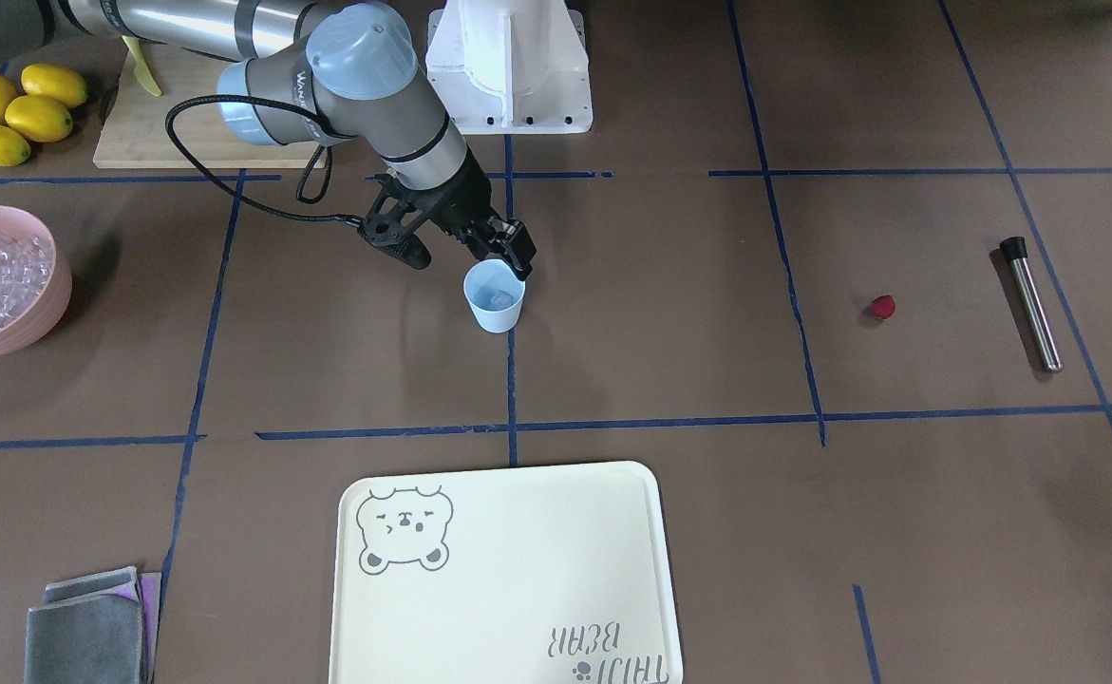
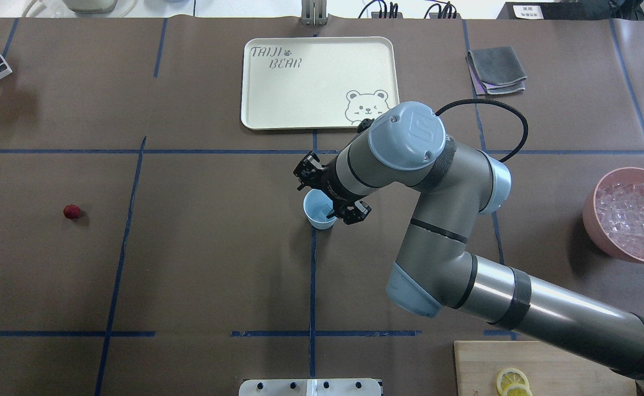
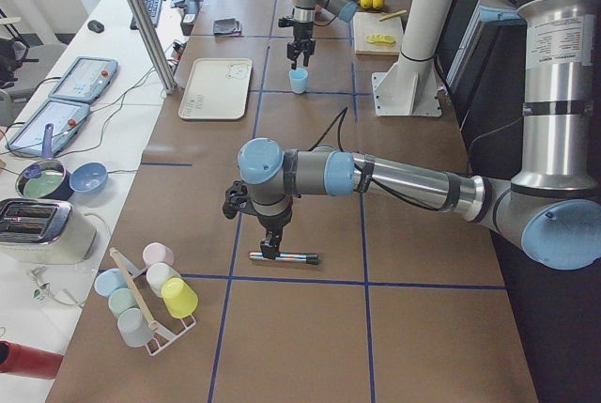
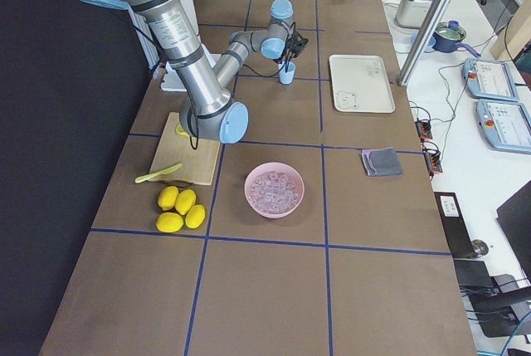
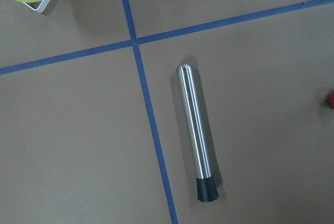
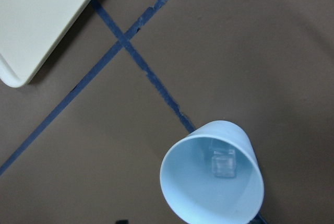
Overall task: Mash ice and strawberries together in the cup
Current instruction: 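Carry the second ice cube to the blue cup and release it, then return the right gripper to the pink bowl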
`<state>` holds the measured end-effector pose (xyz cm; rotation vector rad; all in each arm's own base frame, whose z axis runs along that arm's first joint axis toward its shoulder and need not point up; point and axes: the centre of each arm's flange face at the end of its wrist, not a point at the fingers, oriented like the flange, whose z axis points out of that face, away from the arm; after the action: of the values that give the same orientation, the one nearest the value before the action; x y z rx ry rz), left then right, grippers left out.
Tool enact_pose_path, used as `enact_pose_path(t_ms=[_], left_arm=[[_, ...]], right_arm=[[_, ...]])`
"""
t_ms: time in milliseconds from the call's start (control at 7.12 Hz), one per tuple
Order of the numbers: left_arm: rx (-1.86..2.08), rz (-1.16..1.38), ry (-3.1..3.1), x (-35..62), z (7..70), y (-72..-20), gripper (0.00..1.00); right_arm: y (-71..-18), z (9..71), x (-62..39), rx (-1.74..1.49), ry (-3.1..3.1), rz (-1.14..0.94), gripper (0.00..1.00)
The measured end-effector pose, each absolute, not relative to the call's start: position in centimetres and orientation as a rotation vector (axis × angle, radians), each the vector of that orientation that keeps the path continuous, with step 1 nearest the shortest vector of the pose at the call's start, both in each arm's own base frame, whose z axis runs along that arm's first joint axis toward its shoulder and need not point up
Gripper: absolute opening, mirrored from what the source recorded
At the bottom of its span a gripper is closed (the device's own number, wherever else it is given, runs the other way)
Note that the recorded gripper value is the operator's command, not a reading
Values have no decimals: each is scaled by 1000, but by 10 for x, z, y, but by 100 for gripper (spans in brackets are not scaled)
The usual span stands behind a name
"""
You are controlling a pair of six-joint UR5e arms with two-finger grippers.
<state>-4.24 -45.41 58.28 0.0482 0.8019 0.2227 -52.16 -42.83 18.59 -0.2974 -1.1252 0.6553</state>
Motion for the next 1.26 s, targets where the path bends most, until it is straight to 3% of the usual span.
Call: enact_pose_path(t_ms=[140,281,702,1263], left_arm=[[47,222,802,-42,583,-454,100],[45,222,802,-42,584,-454,100],[51,224,802,-42,581,-454,100],[50,223,810,-42,581,-454,100]], right_arm=[[-435,208,-492,-305,-1115,649,82],[-444,251,-431,-300,-1098,606,100],[-441,387,-253,-186,-1007,465,100],[-396,517,-124,38,-831,105,100]])
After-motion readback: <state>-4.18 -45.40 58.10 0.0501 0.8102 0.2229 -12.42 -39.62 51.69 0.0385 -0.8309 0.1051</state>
